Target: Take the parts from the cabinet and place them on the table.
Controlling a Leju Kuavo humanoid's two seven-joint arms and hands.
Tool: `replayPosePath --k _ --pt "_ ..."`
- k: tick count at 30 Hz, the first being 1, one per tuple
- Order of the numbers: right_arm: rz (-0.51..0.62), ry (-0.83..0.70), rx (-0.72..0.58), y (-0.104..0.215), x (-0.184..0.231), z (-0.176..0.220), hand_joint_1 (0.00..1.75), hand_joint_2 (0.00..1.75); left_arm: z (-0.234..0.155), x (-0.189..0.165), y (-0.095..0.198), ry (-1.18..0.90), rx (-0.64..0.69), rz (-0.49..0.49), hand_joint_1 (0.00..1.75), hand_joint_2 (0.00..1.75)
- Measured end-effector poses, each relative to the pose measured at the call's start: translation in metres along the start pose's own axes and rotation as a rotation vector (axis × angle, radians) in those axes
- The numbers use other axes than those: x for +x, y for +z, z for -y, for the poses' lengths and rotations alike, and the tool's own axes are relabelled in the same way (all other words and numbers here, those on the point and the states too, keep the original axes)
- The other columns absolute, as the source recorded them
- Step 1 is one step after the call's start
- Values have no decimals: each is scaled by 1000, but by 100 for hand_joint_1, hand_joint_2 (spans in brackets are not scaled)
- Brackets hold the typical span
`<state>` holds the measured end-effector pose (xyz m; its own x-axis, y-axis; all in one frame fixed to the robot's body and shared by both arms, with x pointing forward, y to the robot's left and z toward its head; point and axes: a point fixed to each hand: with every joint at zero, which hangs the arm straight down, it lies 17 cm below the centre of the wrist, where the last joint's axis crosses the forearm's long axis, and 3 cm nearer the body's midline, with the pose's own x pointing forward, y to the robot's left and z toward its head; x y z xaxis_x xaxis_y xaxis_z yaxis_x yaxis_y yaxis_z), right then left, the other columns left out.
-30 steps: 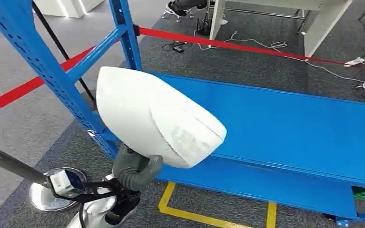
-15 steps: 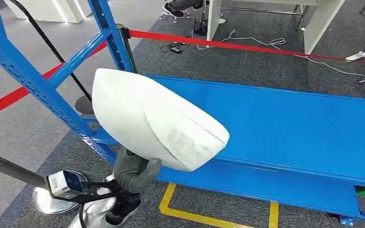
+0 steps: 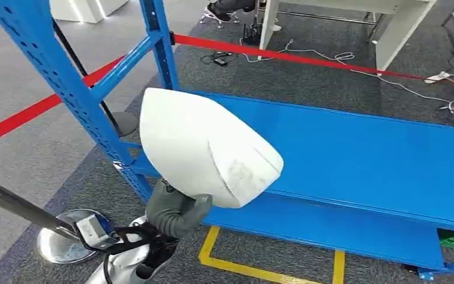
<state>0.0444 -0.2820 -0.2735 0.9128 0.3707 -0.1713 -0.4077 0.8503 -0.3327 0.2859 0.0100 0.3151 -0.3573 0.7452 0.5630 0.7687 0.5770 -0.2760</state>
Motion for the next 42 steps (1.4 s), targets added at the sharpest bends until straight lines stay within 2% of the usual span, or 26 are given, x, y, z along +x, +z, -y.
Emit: replayPosePath --k 42 --pt "40 -8 -4 1 12 3 0 175 -7 0 1 76 40 -2 175 175"
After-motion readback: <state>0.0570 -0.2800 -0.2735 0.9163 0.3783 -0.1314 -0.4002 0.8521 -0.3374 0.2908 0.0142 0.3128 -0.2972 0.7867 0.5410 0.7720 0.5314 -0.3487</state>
